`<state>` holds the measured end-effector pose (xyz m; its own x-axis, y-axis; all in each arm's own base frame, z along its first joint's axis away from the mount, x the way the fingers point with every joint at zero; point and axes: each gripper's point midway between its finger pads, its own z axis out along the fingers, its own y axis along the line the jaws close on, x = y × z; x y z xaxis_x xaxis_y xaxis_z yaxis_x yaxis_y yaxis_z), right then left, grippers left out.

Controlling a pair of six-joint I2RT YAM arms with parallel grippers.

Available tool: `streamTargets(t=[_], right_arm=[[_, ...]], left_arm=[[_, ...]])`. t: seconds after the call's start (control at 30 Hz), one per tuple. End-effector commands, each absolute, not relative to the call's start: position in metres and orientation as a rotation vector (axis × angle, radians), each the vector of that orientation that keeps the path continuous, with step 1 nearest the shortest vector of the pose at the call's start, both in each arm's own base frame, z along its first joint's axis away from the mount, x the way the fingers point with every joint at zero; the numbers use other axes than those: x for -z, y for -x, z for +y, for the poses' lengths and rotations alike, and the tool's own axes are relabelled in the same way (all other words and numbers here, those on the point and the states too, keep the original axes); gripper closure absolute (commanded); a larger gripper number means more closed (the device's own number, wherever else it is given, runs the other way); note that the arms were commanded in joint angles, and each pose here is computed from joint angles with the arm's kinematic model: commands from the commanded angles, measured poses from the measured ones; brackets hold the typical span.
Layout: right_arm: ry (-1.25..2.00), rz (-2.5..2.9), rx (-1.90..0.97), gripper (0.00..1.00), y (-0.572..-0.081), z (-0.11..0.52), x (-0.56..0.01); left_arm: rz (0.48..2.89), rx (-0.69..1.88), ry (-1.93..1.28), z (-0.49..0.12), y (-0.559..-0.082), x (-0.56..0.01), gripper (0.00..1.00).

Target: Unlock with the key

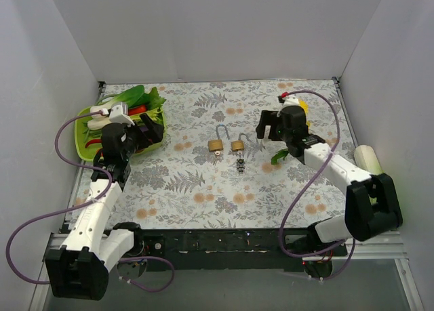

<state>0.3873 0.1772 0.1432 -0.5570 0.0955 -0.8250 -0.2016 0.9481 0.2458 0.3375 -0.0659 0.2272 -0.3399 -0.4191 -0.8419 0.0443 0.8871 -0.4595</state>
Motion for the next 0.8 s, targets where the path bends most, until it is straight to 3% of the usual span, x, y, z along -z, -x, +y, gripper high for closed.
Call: streamTargets(t=[0.0, 0.33, 0.77], right_arm=[[0.046, 1.972, -0.292, 0.03, -0.376, 0.129, -0.189], [0.031, 1.671, -0.166, 0.02, -0.330, 0.083, -0.259], [0.012, 1.633, -0.180, 0.02, -0.322, 0.080, -0.259]], left_arm=[[1.784, 0.477, 0.175, -0.068, -0.331, -0.248, 0.02], [1.585, 0.464, 0.114, -0.064, -0.311, -0.291, 0.02], [1.588, 0.453, 0.172, -0.058, -0.313, -0.290, 0.02]])
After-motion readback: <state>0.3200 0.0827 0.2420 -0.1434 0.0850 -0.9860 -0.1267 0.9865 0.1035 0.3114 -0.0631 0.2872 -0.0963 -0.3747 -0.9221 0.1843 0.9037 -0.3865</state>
